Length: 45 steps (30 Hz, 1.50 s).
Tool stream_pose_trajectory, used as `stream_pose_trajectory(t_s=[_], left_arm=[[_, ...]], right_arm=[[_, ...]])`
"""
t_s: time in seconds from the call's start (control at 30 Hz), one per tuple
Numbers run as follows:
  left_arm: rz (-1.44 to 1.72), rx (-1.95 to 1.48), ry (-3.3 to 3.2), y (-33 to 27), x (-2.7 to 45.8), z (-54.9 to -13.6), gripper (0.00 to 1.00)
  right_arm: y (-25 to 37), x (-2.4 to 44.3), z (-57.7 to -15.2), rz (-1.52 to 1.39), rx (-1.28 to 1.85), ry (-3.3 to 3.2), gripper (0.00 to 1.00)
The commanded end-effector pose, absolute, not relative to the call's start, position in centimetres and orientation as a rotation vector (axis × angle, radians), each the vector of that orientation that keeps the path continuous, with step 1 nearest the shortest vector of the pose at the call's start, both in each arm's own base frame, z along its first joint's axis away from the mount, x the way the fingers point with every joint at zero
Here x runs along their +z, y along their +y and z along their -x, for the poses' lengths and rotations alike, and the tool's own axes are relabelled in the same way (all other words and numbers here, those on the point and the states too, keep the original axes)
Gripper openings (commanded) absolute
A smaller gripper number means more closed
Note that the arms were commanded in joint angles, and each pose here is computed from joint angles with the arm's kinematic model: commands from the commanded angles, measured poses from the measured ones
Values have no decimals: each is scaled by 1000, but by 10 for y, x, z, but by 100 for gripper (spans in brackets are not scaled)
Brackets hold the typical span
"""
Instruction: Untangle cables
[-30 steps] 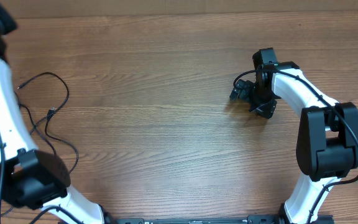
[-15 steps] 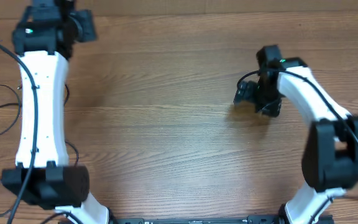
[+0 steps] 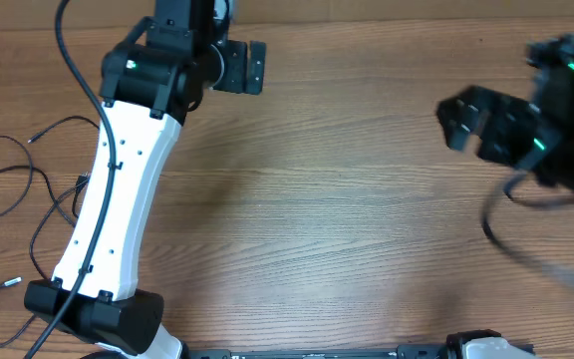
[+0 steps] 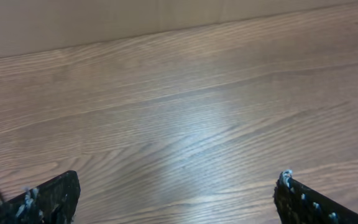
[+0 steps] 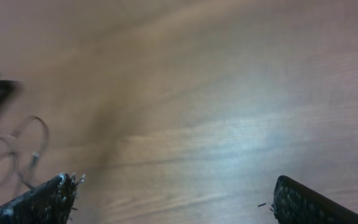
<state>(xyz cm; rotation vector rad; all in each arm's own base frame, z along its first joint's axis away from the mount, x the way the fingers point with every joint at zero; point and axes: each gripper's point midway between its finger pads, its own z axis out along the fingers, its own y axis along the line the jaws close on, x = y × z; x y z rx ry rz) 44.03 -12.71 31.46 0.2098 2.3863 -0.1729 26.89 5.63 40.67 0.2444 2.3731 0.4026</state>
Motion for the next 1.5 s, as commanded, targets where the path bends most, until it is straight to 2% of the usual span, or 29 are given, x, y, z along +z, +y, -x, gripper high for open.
stream_pose_trajectory(t_s=[0.0, 0.33, 0.53, 1.0, 1.17, 1.47], left_arm=[[-212, -202, 2382, -135, 317, -440, 100], [-212, -201, 2383, -134, 316, -440, 99], [-209, -197, 2382, -134, 317, -440, 99], [-209, -197, 2383, -134, 316, -440, 100], [-209, -197, 2383, -134, 316, -440, 100], [-209, -197, 2382, -134, 317, -440, 100]], right_arm=[[52, 430, -245, -219, 402, 2281, 100], [45, 463, -192, -190, 427, 2123, 100], [45, 465, -188, -187, 427, 2108, 100], [31, 512, -184, -185, 408, 1737, 100], [29, 498, -195, -186, 404, 1623, 100], [33, 413, -235, -225, 471, 1495, 100]])
